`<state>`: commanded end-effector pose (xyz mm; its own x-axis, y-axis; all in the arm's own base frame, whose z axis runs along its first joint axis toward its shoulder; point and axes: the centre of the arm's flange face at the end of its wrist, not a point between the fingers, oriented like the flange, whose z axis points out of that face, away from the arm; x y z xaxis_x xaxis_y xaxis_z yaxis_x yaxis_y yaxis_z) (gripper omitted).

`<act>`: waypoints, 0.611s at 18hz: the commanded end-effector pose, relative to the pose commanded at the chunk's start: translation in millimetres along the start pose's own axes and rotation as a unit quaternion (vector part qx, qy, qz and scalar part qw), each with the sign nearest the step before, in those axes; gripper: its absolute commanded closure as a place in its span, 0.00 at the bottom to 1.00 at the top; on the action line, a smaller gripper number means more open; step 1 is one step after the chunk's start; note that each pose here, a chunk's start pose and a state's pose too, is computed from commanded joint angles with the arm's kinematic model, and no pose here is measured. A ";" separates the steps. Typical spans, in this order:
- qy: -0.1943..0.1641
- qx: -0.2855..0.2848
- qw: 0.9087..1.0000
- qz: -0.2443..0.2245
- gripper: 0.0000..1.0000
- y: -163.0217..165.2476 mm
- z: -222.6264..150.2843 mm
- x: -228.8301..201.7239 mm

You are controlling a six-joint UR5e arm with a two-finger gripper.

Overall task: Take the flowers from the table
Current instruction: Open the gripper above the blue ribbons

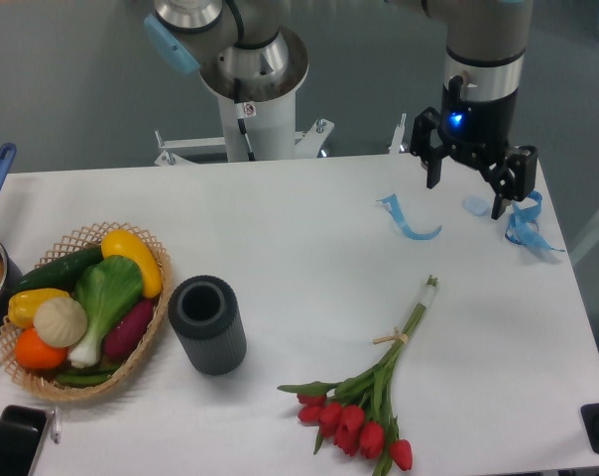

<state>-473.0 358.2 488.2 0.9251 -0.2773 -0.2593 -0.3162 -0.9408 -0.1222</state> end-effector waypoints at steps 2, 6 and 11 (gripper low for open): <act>0.001 -0.001 1.000 -0.009 0.00 0.2 1.0 -0.3; 0.001 -0.001 1.000 -0.009 0.00 -0.6 1.8 -0.4; 0.007 0.000 0.999 -0.032 0.00 -8.7 8.9 1.1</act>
<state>-471.1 367.9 480.4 0.9465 -0.2187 -0.2374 -0.2559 -0.9567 -0.1390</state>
